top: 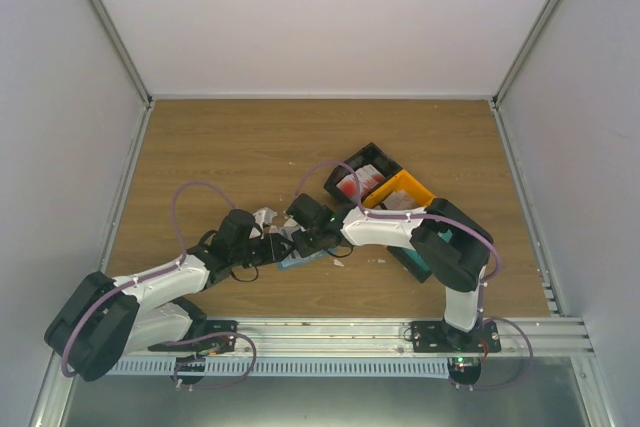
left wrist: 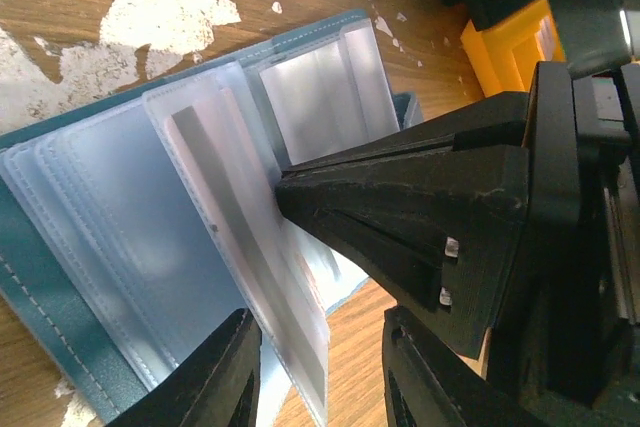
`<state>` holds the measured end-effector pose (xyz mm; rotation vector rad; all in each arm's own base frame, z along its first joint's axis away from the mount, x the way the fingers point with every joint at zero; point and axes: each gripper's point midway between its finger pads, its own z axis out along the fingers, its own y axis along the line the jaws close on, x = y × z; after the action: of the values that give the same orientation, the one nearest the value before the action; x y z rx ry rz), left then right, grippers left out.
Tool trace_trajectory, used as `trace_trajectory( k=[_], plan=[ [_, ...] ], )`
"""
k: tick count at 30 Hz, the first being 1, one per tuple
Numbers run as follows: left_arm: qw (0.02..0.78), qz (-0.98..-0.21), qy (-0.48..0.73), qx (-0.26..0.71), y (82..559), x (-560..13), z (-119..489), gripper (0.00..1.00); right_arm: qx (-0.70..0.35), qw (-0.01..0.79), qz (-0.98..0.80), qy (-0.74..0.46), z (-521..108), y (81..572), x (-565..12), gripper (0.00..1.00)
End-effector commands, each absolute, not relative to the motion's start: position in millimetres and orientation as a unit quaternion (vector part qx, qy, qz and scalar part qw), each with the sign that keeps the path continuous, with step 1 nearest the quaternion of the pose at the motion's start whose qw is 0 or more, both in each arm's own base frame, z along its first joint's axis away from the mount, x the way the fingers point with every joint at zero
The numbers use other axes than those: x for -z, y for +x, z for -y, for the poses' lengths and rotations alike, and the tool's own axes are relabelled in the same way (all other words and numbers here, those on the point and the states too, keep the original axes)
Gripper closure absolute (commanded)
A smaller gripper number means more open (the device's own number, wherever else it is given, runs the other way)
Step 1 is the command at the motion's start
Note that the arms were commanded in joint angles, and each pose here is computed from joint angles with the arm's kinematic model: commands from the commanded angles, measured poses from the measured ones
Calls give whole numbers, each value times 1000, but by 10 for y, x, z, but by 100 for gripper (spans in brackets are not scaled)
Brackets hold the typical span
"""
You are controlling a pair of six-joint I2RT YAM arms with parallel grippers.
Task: Put the credit cards into the card holder
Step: Turn over the card slot in the card holder.
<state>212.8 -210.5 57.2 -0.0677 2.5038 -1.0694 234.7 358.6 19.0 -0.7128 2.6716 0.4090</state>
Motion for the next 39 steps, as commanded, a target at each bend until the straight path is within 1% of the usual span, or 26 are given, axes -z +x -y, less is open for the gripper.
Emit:
trace_trajectory(
  k=[1, 5, 11, 19, 23, 28, 32, 37, 39],
  plan=[
    [226, -887, -6, 402, 2170, -662, 2159, 64, -118, 130, -951, -255, -3435, 2169, 153, 98],
    [225, -884, 5, 409, 2179, -667, 2205, 64, -126, 138, -950, -251, -3446, 2176, 104, 98],
    [217, -882, 20, 418, 2213, -654, 2291, 62, -158, 170, -944, -236, -3517, 2226, -131, 97],
    [211, -877, 45, 429, 2306, -702, 2435, 53, -157, 275, -934, -168, -3323, 2464, -736, 87],
    [206, -870, 62, 443, 2357, -758, 2549, 48, -154, 317, -926, -133, -3105, 2497, -999, 83],
    [200, -862, 83, 458, 2444, -784, 2730, 36, -135, 353, -921, -96, -2751, 2514, -1278, 77],
    [188, -852, 87, 481, 2490, -756, 2860, 27, -121, 361, -922, -72, -2475, 2520, -1392, 72],
    [179, -854, 84, 482, 2554, -648, 2924, 24, -109, 358, -926, -37, -2128, 2540, -1488, 67],
    [185, -850, 87, 485, 2577, -714, 2941, 23, -106, 359, -927, -21, -1981, 2541, -1559, 65]
  ],
)
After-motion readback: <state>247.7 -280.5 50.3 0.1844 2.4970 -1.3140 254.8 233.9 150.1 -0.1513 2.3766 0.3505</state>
